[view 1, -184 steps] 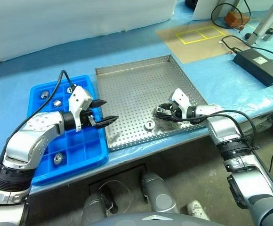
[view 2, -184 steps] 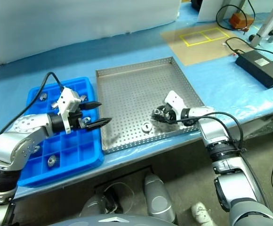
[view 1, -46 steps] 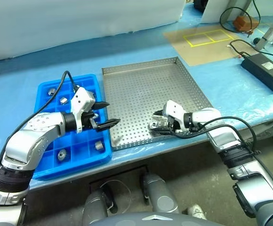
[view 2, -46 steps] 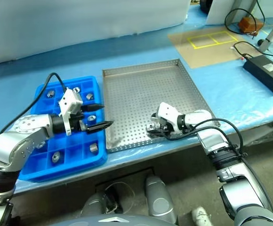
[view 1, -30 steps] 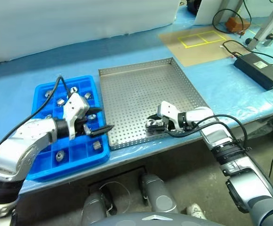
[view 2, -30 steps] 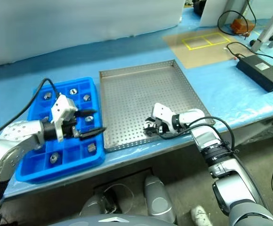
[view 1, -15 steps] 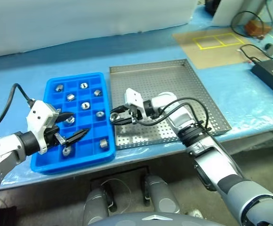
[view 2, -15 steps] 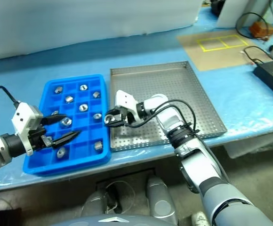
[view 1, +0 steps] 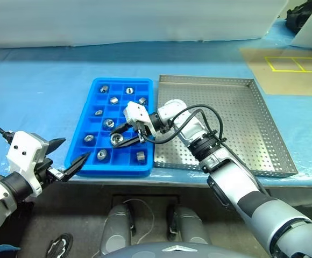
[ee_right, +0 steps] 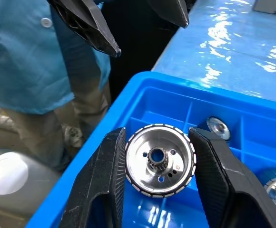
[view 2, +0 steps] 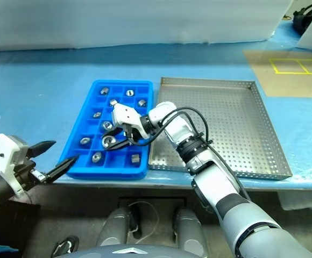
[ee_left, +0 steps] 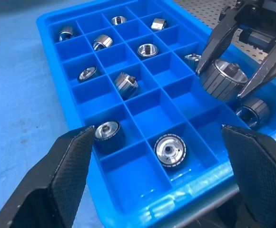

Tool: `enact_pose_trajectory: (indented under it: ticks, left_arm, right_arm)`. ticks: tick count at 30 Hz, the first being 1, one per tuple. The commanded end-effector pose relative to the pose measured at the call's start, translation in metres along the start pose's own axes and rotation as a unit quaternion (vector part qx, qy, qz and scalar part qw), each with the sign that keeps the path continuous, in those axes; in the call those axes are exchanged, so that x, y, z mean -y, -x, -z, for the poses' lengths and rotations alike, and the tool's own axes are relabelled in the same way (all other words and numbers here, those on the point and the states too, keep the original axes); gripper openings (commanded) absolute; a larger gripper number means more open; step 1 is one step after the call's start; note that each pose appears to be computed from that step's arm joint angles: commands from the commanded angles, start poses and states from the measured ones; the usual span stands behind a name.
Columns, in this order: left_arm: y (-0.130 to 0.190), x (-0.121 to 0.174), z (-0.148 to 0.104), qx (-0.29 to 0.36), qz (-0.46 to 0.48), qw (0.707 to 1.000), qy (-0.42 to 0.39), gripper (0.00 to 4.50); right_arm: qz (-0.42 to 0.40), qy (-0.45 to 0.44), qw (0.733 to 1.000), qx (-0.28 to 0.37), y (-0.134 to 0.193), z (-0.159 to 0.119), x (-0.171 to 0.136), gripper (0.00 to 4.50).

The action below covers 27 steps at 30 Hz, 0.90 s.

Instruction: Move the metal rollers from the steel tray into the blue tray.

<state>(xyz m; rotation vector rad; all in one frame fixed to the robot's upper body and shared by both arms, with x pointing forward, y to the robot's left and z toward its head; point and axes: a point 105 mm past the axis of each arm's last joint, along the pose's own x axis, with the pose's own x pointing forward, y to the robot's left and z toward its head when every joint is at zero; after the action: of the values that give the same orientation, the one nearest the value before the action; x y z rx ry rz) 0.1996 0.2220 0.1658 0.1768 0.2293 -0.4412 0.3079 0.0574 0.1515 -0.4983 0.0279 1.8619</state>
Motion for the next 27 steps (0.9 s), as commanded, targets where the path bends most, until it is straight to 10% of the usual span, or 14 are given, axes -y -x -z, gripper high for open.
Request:
enact_pose_trajectory:
  ticks: [1, 7, 14, 27]
  left_arm:
    - [0.002, 0.006, -0.011, 0.022, -0.003, 1.0, -0.016, 4.5]
    - [-0.001, 0.009, -0.011, 0.024, 0.002, 1.0, -0.012, 4.5]
    - [-0.006, 0.007, -0.013, 0.026, 0.011, 1.0, -0.014, 4.5]
    - [-0.03, 0.001, -0.025, 0.046, 0.048, 0.997, -0.028, 4.5]
  right_arm:
    - [-0.014, 0.024, 0.999, 0.015, 0.004, -0.022, 0.001, 1.63]
    - [-0.027, -0.001, 1.0, 0.012, 0.003, -0.018, -0.001, 1.63]
    - [-0.03, -0.044, 0.998, 0.021, 0.001, -0.02, -0.002, 4.35]
    - [0.085, -0.018, 0.995, 0.04, 0.049, -0.038, 0.027, 4.35]
